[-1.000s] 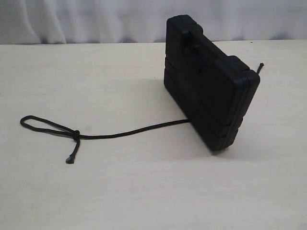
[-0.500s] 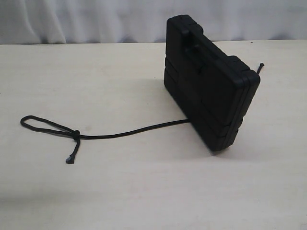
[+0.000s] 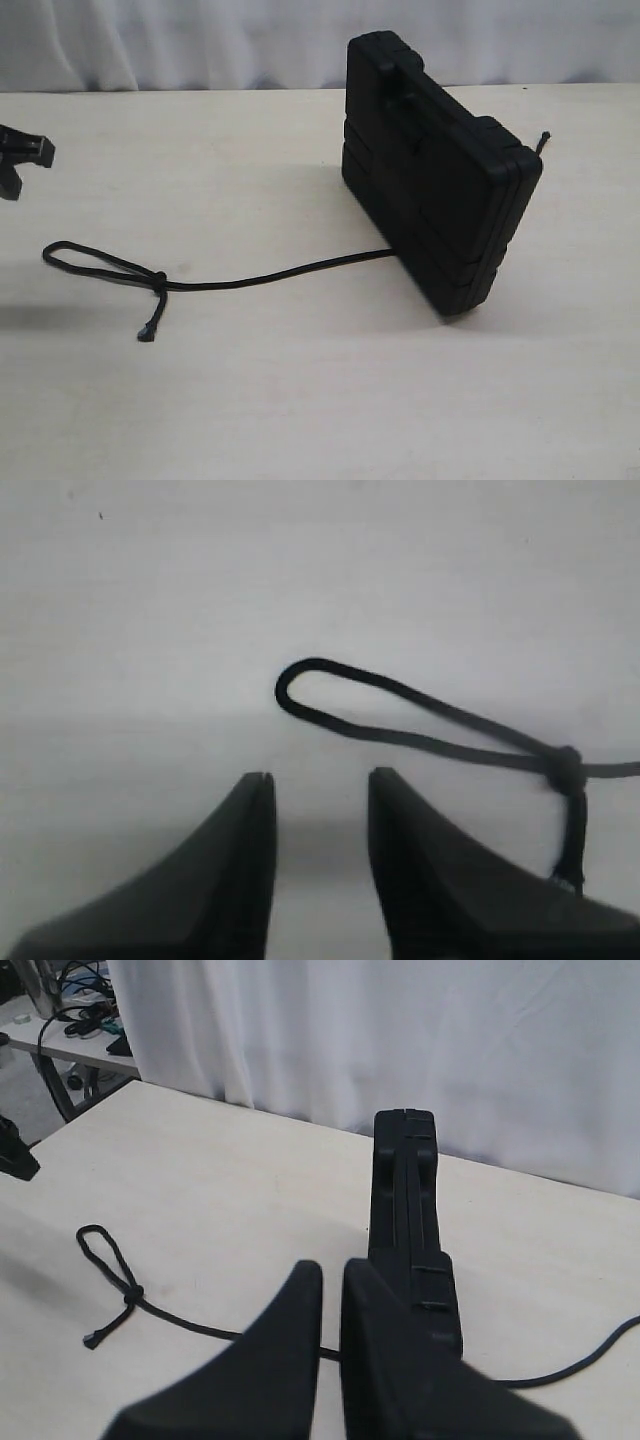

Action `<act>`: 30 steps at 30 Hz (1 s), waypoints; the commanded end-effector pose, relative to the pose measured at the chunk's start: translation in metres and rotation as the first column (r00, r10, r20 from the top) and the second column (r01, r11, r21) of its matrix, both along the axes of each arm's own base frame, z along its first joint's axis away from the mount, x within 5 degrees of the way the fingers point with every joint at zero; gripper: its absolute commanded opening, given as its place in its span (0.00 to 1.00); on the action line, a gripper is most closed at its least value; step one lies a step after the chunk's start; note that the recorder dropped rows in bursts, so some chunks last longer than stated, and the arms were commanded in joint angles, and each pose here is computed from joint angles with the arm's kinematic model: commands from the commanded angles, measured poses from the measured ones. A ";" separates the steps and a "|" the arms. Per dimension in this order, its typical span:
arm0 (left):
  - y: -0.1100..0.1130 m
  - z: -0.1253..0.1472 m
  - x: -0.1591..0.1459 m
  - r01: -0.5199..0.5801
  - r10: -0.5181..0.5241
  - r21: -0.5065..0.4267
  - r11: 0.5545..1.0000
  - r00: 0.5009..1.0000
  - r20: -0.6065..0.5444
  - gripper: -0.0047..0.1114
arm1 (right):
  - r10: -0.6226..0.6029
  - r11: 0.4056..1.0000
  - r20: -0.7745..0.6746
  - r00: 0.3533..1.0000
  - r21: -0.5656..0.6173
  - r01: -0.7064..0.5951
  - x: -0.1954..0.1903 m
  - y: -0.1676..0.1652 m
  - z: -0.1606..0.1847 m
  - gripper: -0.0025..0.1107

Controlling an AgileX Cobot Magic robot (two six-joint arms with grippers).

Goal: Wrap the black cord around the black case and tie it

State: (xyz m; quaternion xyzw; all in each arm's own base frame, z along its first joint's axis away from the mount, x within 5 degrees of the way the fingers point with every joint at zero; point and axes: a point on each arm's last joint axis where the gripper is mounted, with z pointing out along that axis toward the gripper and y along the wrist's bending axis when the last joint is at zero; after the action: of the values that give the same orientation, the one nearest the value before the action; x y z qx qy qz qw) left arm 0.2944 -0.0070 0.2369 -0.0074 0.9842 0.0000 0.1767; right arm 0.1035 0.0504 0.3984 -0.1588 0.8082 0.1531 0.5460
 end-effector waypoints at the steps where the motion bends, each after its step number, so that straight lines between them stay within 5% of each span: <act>1: -0.003 -0.028 0.014 0.016 -0.016 0.005 1.000 0.997 -0.077 0.42 | 0.004 1.000 -0.028 1.000 -0.017 -0.004 -0.001 -0.001 -0.003 0.08; 9: -0.005 -0.081 0.030 0.025 -0.025 -0.005 1.000 0.983 -0.182 0.42 | 0.006 1.000 -0.037 0.999 -0.027 -0.007 -0.001 0.000 -0.007 0.08; 16: -0.003 -0.088 0.036 0.042 -0.039 0.015 0.999 0.988 -0.150 0.55 | 0.008 1.000 -0.056 0.998 -0.027 -0.009 0.001 0.001 -0.015 0.08; 25: 0.013 -0.099 0.042 -0.019 0.013 -0.016 1.000 0.951 -0.309 0.55 | 0.008 1.000 -0.056 0.998 -0.027 -0.009 0.001 0.001 -0.015 0.08; 30: 0.024 -0.107 0.048 -0.053 0.046 -0.017 0.998 0.960 -0.276 0.55 | 0.008 1.000 -0.058 0.998 -0.028 -0.009 0.001 0.001 -0.015 0.08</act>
State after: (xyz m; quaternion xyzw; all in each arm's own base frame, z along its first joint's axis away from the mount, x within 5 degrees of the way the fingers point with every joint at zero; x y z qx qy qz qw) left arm 0.3373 0.0152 0.1324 -0.0289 0.9993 -0.0024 0.0227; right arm 0.1044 0.0514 0.3836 -0.1654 0.8271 0.1478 0.5164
